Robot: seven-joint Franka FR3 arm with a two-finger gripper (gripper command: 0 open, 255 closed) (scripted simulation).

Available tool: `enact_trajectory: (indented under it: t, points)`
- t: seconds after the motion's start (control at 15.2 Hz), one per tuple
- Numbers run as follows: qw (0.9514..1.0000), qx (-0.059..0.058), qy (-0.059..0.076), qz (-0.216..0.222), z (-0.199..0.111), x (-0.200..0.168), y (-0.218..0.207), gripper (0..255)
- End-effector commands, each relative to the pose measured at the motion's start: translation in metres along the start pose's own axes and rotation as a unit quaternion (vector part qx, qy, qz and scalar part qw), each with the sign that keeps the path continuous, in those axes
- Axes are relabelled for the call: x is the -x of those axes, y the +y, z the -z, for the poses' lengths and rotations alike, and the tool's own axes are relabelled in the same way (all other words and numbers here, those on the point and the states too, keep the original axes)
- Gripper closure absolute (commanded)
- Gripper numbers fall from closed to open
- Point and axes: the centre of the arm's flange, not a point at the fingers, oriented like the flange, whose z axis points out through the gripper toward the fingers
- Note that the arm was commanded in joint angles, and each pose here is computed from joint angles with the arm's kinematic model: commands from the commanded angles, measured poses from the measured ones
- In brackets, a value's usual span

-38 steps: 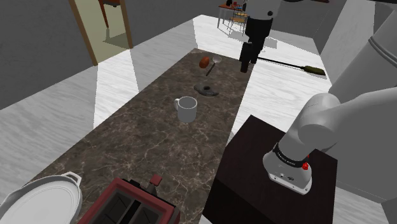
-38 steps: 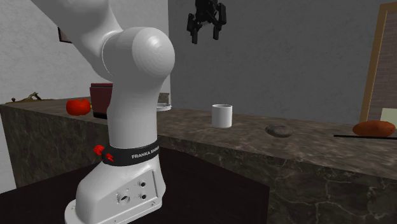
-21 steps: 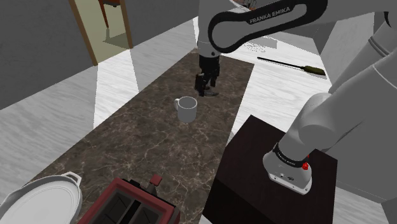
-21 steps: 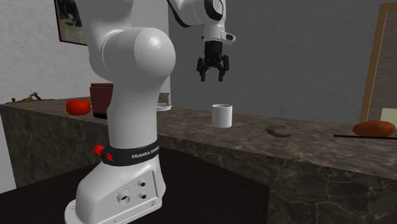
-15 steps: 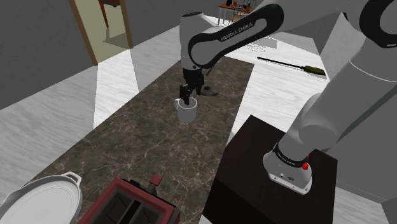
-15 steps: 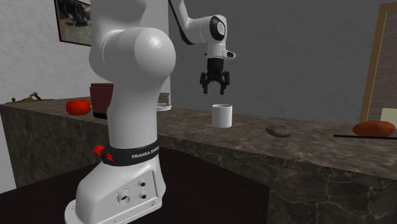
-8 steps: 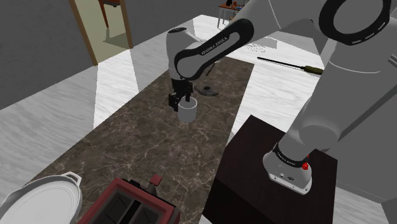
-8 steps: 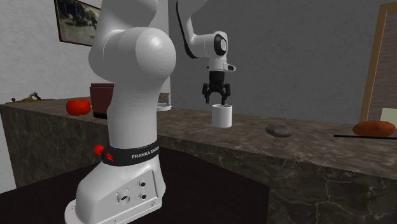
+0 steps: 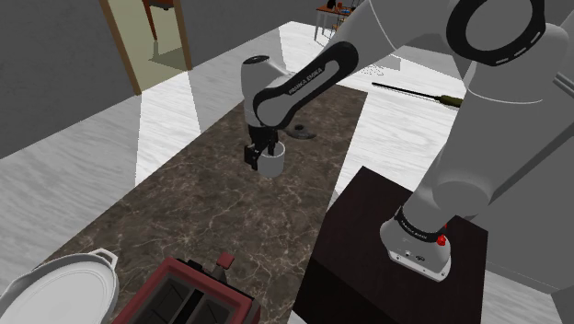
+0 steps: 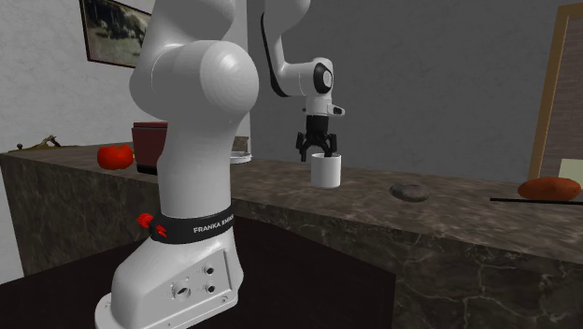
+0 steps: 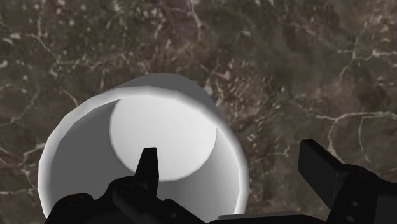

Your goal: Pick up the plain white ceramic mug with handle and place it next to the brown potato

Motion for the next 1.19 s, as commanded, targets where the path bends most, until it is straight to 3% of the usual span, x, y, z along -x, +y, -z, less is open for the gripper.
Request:
enact_trajectory:
  t: [0.0, 0.26, 0.33, 0.92, 1.12]
  points:
    - [1.0000, 0.000, 0.000, 0.000, -0.001, 0.000, 0.000, 0]
    - [1.0000, 0.000, 0.000, 0.000, -0.001, 0.000, 0.000, 0]
    - [1.0000, 0.000, 0.000, 0.000, -0.001, 0.000, 0.000, 255]
    - [1.0000, 0.000, 0.000, 0.000, -0.001, 0.000, 0.000, 255]
    - [1.0000, 0.000, 0.000, 0.000, 0.015, 0.002, 0.000, 255]
